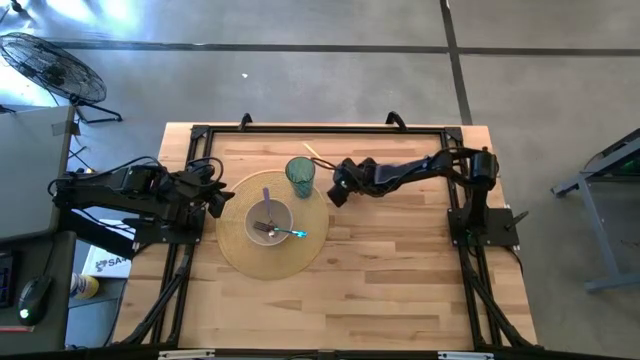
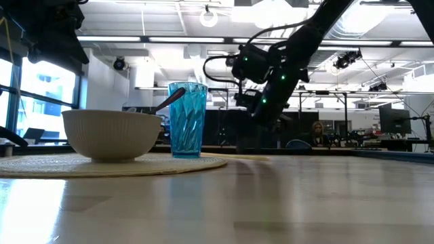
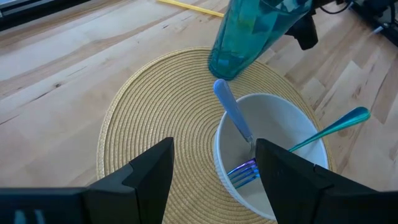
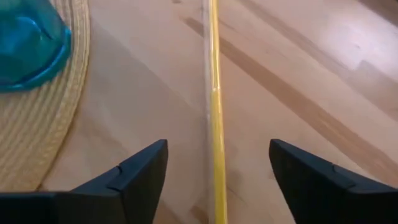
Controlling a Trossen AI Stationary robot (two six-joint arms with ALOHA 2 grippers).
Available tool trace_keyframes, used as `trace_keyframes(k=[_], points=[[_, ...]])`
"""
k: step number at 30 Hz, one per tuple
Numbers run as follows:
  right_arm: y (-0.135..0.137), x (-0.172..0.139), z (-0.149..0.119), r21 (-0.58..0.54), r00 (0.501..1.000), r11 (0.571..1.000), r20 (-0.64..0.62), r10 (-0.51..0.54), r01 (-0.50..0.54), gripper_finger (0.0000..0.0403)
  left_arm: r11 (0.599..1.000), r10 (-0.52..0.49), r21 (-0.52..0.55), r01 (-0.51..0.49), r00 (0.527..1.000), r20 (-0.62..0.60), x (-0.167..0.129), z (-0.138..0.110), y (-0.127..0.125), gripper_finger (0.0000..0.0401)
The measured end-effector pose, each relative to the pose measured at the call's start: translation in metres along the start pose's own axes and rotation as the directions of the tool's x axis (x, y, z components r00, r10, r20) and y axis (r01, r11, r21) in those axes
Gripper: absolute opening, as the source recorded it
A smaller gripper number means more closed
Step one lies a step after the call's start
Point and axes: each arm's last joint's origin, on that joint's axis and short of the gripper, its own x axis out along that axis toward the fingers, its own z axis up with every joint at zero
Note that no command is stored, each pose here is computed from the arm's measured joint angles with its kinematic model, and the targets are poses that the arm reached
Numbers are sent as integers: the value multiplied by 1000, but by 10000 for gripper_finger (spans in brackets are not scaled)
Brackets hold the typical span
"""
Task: Pick & Place Utensil
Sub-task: Put the yellow straw into the blue cup
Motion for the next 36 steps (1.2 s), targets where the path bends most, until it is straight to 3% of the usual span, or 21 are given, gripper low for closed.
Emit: trace_keyframes(k=[9,17,24,36], points=[[-5,1,-7,10,998,1000,-63,-28,29,214,1000,0,0,0,1000,0,0,0,0,223],[-15,6,-20,111,990,994,-140,25,-10,166,1000,0,0,0,1000,0,0,0,0,223],[-16,6,-26,35,983,999,-179,33,-27,117,1000,0,0,0,1000,0,0,0,0,223],[-7,1,-35,37,974,999,-222,47,-40,30,1000,0,0,0,1000,0,0,0,0,223]])
